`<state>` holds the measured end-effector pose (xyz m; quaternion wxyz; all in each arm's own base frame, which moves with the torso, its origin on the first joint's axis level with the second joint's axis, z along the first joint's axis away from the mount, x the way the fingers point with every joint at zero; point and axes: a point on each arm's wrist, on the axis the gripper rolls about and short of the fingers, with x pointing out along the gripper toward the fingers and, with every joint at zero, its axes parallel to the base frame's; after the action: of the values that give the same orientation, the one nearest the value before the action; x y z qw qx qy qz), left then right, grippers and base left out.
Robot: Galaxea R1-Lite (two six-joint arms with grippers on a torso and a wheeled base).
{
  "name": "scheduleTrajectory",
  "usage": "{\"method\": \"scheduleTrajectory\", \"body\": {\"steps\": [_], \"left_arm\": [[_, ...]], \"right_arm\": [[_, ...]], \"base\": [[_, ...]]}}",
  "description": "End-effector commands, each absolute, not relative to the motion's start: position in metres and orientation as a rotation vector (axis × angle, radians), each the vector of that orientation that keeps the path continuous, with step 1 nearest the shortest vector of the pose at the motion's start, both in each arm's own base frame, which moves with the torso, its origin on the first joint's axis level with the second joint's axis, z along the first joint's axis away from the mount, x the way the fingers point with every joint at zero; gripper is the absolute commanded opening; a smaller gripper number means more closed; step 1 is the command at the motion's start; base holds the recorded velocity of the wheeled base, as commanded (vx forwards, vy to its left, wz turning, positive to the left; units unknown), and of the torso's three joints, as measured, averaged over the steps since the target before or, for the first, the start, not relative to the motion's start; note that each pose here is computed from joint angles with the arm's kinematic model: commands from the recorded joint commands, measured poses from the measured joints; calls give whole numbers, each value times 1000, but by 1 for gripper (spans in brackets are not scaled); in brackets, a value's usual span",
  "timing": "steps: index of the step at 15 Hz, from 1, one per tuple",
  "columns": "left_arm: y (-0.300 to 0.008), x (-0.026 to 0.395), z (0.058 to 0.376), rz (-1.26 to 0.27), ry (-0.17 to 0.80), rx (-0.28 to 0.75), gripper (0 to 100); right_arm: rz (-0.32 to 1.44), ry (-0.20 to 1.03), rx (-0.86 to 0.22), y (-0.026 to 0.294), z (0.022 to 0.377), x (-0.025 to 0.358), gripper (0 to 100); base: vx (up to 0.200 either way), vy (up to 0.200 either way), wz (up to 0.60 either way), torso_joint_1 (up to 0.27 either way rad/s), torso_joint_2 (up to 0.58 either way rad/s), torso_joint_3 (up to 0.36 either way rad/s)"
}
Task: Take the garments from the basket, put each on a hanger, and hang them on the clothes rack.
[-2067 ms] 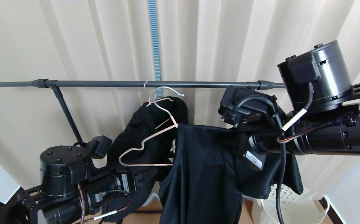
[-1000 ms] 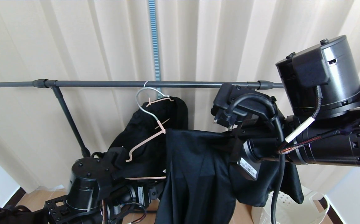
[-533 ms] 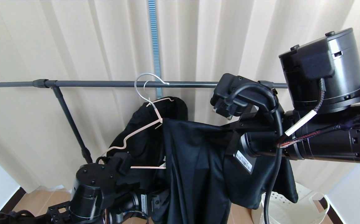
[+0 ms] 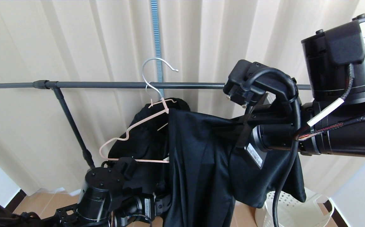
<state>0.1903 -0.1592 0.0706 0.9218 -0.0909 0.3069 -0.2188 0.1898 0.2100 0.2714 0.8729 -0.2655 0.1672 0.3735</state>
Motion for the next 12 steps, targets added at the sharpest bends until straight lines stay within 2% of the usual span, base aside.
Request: {"method": "scheduleTrajectory", "body": {"steps": [1,2,5,7,10,12], "left_arm": [[-161,193,63,-441,637,-183,100],[-160,193,63,-437,627,-186,0],[-159,192,67,-447,585,-203,0],[-154,191,75,-453,544,-173,0],[-143,193,88,-436,486,-188,0],[-137,198,88,-408,480,-181,0]], "right_arm": [[768,333,-542,202,277,187,0],[761,335,-538,201,277,188,0],[724,352,-519,193,277,194,0],[697,381,-514,188,271,201,0],[640,460,-491,173,253,210,0],[655,460,-456,164,243,213,0]], "base": [[0,0,0,0,0,0],[0,0,0,0,0,0],[0,0,0,0,0,0],[0,0,0,0,0,0],[0,0,0,0,0,0],[0,0,0,0,0,0]]}}
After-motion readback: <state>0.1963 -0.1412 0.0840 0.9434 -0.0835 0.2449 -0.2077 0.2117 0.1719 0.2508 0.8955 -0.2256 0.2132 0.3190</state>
